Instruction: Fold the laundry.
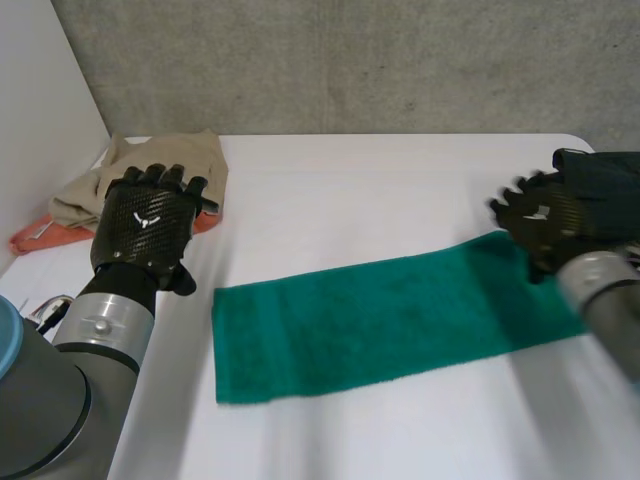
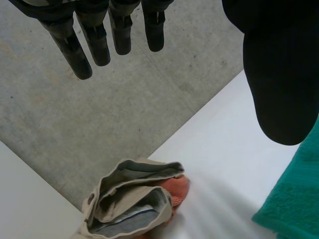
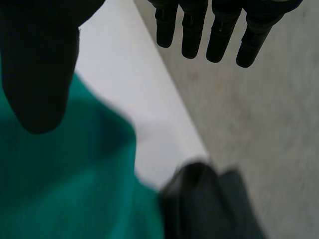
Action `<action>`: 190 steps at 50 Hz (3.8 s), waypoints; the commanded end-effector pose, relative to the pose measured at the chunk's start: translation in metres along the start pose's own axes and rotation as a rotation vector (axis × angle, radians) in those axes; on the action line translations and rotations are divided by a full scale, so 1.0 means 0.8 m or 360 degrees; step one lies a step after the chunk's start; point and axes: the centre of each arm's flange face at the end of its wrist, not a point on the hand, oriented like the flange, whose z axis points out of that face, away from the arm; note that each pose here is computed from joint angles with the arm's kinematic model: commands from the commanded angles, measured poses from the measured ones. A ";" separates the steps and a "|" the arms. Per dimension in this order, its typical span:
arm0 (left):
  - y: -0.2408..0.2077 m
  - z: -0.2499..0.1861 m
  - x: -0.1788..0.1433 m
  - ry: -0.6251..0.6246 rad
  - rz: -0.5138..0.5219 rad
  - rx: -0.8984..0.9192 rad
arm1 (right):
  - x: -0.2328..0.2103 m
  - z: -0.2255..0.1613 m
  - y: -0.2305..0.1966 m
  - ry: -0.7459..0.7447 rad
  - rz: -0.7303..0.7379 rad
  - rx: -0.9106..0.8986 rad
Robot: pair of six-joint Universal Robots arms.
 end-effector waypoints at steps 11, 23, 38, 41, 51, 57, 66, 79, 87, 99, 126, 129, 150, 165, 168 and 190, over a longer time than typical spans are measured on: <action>0.016 -0.005 0.007 0.0032 -0.0048 -0.0053 | 0.092 -0.013 0.164 -0.0098 0.0078 -0.0230; 0.024 -0.004 0.012 0.0057 -0.0043 -0.0087 | 0.086 -0.003 0.197 -0.0145 0.0053 -0.0231; 0.028 -0.003 0.013 0.0059 -0.0042 -0.0104 | 0.091 0.014 0.209 -0.0095 -0.0015 -0.0162; 0.028 -0.004 0.014 0.0061 -0.0042 -0.0103 | 0.093 0.016 0.210 -0.0092 -0.0021 -0.0158; 0.029 -0.004 0.014 0.0062 -0.0042 -0.0106 | 0.095 0.026 0.221 -0.0086 -0.0026 -0.0158; 0.026 -0.004 0.012 0.0059 -0.0044 -0.0097 | 0.098 0.022 0.222 -0.0067 -0.0014 -0.0219; 0.014 -0.008 0.003 0.0028 -0.0051 -0.0050 | 0.108 0.011 0.140 -0.0026 -0.0100 -0.0334; -0.020 -0.007 -0.040 -0.0160 -0.0074 0.0096 | -0.041 0.015 -0.104 -0.0228 -0.0233 0.0337; -0.017 -0.015 -0.043 -0.0171 -0.0088 0.0092 | -0.202 -0.051 -0.194 -0.0598 -0.0340 0.0896; -0.011 -0.013 -0.037 -0.0103 -0.0090 0.0090 | -0.303 -0.102 -0.170 -0.0973 -0.0427 0.0965; 0.011 0.021 0.127 0.0505 -0.0213 0.0025 | -0.123 -0.073 -0.085 -0.0604 0.0542 0.0091; 0.034 0.032 0.134 0.0419 -0.0176 -0.0079 | -0.130 -0.063 -0.048 -0.0589 0.0409 -0.0024; 0.001 -0.023 0.060 0.0175 -0.0080 -0.0156 | -0.093 -0.034 -0.097 -0.0195 -0.0044 0.0248; 0.005 -0.018 -0.007 -0.0075 -0.0122 -0.0192 | -0.289 -0.129 -0.160 -0.0878 -0.0471 0.0754; 0.004 -0.015 -0.006 -0.0076 -0.0124 -0.0185 | -0.287 -0.132 -0.160 -0.0897 -0.0406 0.0734; -0.032 -0.015 0.086 0.0257 -0.0358 -0.0083 | -0.122 -0.065 -0.156 -0.0877 0.0920 0.0194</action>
